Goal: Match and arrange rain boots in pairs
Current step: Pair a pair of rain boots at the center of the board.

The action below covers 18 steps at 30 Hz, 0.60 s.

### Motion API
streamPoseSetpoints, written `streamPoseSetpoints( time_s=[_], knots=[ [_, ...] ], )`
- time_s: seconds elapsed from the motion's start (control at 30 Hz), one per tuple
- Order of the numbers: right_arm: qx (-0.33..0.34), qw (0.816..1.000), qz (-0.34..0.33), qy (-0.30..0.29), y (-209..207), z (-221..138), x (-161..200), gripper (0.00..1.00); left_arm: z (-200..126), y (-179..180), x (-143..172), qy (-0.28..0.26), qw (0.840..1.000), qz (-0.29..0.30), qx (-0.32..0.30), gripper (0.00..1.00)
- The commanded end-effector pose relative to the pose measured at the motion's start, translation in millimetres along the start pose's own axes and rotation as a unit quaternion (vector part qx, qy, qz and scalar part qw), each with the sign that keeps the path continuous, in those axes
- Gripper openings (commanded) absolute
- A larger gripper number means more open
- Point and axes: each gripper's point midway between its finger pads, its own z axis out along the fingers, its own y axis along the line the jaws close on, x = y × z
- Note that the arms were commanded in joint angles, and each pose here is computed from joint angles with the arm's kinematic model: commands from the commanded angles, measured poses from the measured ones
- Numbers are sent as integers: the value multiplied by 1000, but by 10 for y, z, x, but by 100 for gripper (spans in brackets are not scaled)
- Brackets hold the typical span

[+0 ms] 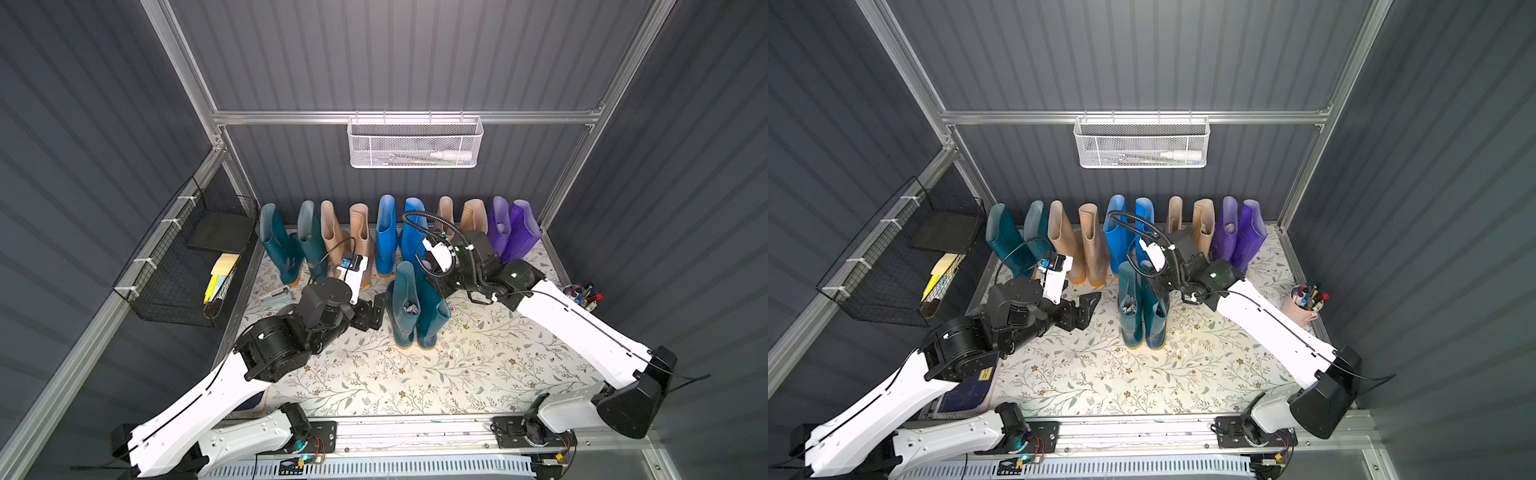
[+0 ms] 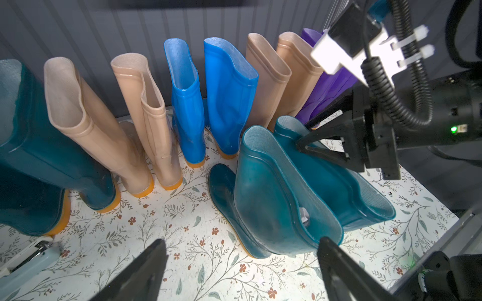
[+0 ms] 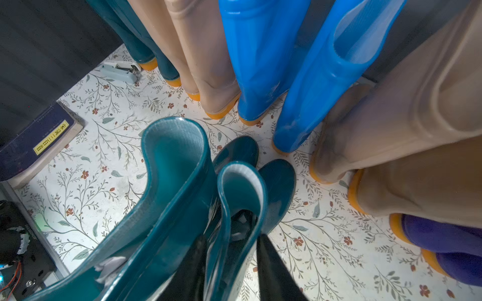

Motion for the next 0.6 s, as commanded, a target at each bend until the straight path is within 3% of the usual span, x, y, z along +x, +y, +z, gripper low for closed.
streamPoseSetpoints(
  time_s=[0.0,0.1,0.33,0.57],
  knots=[
    [0,999,1,-41,-1,-231,-225,42,-18,13,-159,-24,1000,17,-6,95],
    [4,998,3,-55,-13,-332,-270,48,20,-10,-187,-31,999,38,-5,100],
    [37,996,9,-82,-155,-539,-321,65,-33,-22,-461,-72,995,68,-12,100],
    [73,990,34,-112,-403,-823,-265,85,-63,46,-832,-97,990,88,-60,100]
  ],
)
